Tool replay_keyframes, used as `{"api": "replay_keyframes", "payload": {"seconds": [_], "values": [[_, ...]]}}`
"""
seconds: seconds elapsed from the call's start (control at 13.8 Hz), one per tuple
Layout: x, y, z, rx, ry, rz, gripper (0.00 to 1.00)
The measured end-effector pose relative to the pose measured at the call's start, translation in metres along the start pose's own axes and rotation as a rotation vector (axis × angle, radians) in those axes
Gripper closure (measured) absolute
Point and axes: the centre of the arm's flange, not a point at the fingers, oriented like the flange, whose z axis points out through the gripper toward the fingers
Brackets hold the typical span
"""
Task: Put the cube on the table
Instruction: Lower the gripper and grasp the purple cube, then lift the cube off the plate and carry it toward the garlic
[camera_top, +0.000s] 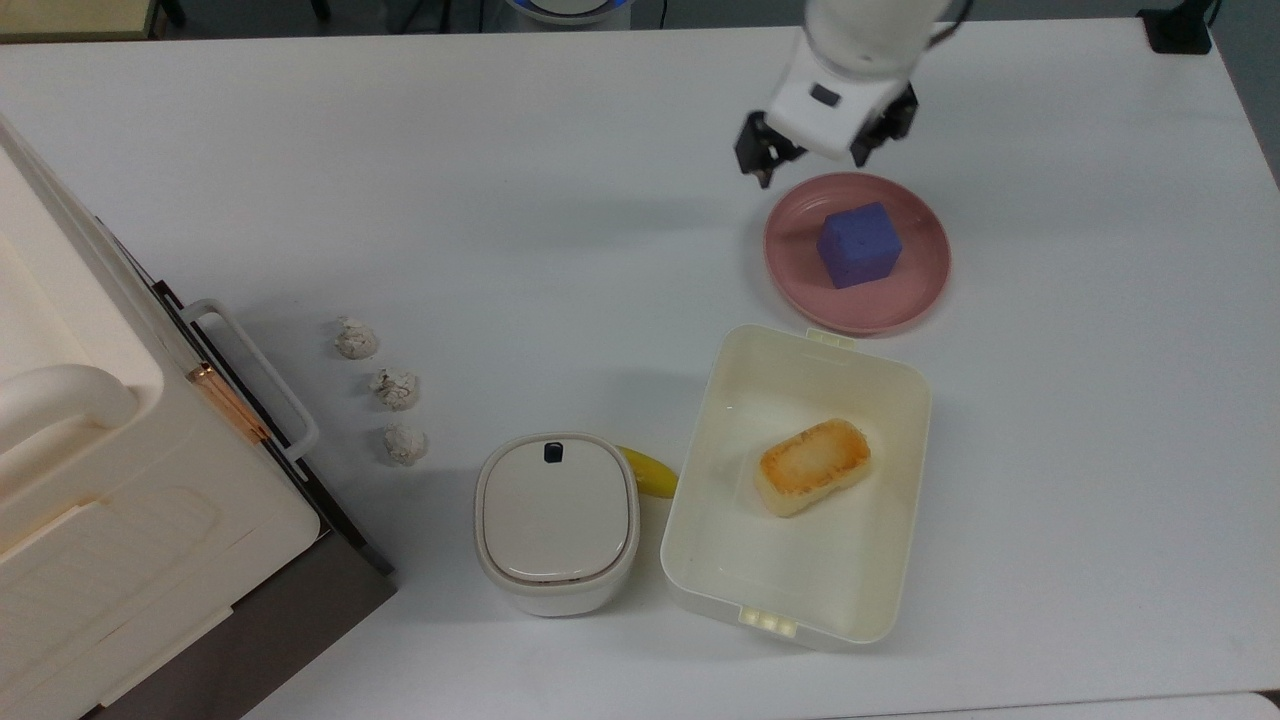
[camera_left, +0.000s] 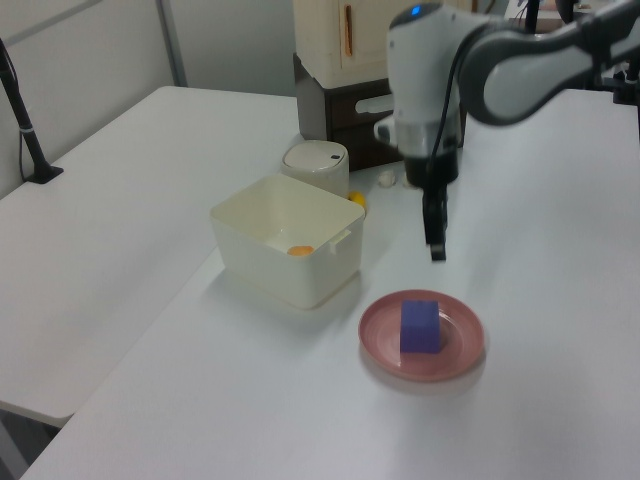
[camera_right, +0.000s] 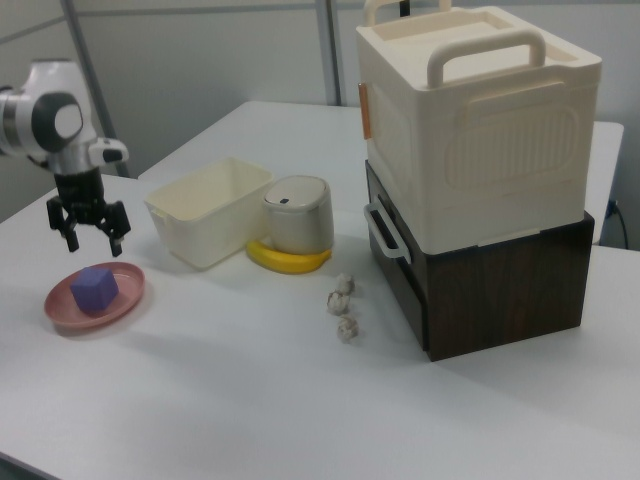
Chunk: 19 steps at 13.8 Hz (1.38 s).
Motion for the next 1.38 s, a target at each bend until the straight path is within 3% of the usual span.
{"api": "replay_keyframes", "payload": {"seconds": [0.36, 0.58, 0.72, 0.87, 1.09, 1.38], "values": [[0.02, -0.063, 0.082, -0.082, 0.011, 0.006, 0.0], [0.024, -0.086, 0.109, -0.104, 0.019, 0.007, 0.0], [0.028, -0.083, 0.11, -0.109, 0.026, 0.012, 0.2], [0.033, -0.073, 0.105, -0.12, 0.037, 0.009, 0.4], [0.044, -0.036, 0.084, -0.132, 0.051, -0.001, 0.41], [0.047, 0.076, 0.021, -0.157, 0.01, 0.005, 0.41]]}}
